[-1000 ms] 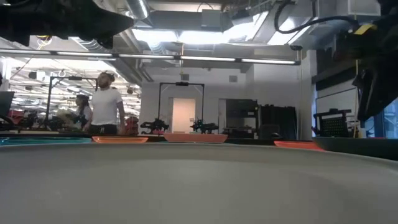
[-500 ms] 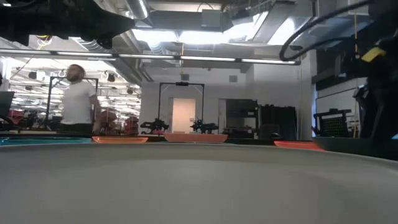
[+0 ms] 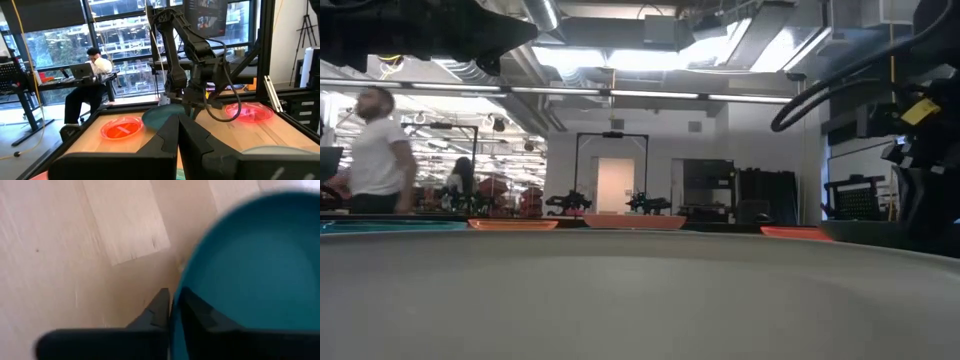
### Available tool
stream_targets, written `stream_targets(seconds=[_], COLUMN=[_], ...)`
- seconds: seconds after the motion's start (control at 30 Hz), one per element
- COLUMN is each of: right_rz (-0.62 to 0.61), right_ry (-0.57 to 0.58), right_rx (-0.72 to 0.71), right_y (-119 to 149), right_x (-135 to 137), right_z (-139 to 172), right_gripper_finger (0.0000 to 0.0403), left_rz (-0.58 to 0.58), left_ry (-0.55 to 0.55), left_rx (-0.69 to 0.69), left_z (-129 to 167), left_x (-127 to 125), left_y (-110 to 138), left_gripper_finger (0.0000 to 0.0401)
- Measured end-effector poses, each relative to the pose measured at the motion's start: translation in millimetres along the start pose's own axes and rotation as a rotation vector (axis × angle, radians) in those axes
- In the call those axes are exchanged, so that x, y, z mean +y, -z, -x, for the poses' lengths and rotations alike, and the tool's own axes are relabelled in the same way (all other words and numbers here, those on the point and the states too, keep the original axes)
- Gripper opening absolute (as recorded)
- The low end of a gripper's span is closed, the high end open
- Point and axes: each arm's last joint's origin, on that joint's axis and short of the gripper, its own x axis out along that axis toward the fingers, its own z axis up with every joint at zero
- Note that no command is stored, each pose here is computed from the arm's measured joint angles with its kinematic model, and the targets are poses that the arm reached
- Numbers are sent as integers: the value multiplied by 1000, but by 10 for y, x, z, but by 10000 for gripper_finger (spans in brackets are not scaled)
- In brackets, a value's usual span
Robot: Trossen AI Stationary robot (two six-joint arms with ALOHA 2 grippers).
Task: Stack plastic plates
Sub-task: Stack the dark blue plate on top of gray plate
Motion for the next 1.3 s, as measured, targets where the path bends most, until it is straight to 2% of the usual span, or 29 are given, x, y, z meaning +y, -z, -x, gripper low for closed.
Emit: stream_targets(seconds=[0.07, 0.17, 0.37, 0.63, 0.9, 1.3], right_rz=[48, 92, 172, 303, 364, 475], right_ry=[4, -20, -110, -404, -583, -837], right_rx=[-7, -22, -141, -462, -672, -718], right_y=[-9, -75, -348, -706, -859, -942], right_x=[2, 40, 189, 454, 562, 941], right_z=[4, 58, 277, 525, 686, 361], right_gripper_finger=[7, 16, 4, 3, 2, 2], left_rz=[2, 2, 1, 2, 2, 12], left_ry=[-1, -1, -1, -1, -1, 16], left_rx=[-7, -10, -10, -10, -11, -83], left_z=[0, 0, 0, 0, 0, 4], left_x=[1, 2, 2, 1, 2, 1], left_y=[-7, -10, -10, -10, -11, -79], left_gripper_finger=[0, 0, 0, 0, 0, 0])
